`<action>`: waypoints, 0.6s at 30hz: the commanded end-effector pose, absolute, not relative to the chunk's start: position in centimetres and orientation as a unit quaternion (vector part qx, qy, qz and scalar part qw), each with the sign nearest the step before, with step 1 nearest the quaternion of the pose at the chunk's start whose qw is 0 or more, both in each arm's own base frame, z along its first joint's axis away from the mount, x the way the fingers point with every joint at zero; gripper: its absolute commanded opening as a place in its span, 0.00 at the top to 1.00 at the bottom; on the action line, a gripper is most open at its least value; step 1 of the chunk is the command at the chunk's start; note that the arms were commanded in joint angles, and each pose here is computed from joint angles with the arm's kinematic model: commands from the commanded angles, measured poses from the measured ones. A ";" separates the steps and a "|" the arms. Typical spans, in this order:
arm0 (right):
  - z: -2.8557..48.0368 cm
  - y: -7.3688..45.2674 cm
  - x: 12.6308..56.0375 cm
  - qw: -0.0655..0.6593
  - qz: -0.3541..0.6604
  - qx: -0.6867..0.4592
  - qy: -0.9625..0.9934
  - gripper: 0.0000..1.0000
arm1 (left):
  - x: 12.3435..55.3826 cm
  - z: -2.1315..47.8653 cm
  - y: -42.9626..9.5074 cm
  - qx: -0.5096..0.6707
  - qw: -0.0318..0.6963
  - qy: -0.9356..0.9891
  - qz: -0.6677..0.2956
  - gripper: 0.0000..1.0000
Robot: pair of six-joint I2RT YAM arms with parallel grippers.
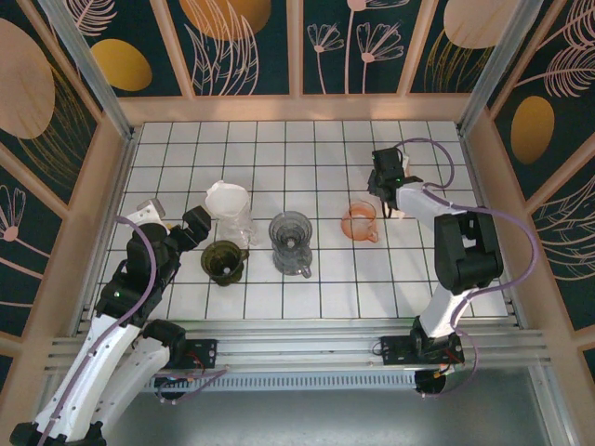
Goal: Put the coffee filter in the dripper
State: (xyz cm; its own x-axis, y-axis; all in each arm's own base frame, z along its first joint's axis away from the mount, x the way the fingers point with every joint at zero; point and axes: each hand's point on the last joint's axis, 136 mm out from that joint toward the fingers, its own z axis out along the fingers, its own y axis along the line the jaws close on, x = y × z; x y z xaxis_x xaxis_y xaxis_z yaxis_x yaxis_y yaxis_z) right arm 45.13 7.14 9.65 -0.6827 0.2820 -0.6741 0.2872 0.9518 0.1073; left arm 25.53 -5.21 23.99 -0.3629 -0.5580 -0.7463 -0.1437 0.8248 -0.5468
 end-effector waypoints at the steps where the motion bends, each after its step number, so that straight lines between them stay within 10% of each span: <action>1: 10.8 6.5 46.0 0.383 -0.018 0.159 0.910 0.74 | 25.6 24.6 -5.1 -0.216 0.532 0.794 -0.202 0.01; 18: 11.5 6.2 45.0 0.388 -0.023 0.159 0.907 0.90 | 25.7 24.3 -5.2 -0.215 0.528 0.797 -0.200 0.01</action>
